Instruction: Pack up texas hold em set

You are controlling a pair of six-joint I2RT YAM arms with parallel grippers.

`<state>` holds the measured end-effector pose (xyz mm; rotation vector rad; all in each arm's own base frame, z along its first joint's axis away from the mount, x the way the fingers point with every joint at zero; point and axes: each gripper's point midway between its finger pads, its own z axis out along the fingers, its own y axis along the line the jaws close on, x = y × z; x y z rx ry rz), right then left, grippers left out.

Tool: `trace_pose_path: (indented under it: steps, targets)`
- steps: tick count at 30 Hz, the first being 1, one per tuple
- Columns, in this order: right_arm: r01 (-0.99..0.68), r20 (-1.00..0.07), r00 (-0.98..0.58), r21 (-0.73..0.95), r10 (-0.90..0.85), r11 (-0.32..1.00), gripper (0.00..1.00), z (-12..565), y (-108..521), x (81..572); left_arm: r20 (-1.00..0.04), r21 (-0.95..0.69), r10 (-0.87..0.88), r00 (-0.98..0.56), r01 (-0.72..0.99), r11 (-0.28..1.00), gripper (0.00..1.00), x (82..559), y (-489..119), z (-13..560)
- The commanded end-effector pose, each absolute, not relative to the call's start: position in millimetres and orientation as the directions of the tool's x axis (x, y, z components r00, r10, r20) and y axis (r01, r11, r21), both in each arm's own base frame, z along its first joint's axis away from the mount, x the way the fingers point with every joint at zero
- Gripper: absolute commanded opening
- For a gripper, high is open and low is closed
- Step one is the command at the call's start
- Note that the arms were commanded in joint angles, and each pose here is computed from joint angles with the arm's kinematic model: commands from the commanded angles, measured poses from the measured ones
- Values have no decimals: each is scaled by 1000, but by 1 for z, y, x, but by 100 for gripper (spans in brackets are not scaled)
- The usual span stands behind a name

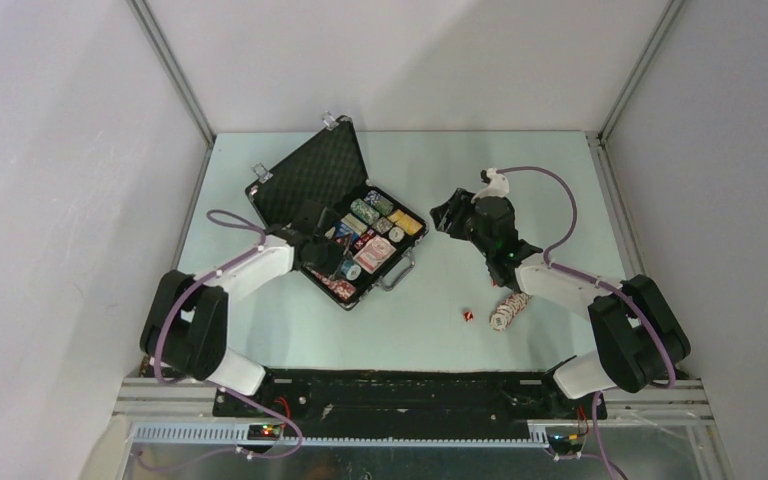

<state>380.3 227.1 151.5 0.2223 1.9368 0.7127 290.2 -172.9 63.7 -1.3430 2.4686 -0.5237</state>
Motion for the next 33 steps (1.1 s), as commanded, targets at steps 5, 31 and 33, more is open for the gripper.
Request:
trace_pose_path:
  steps: [5, 31, 33]
  targets:
    - [-187, -773, -432, 581, 465, 792, 55, 168, 228, 383, -183, -438, -788, -588, -669, 600, 69, 306, -162, 83]
    - [379, -704, -503, 342, 501, 860, 100, 154, 64, 265, -814, -533, -245, -527, 508, 677, 100, 236, -241, 210]
    - [352, -705, -542, 302, 457, 886, 100, 153, 58, 253, -843, -503, -217, -493, 576, 645, 100, 224, -258, 213]
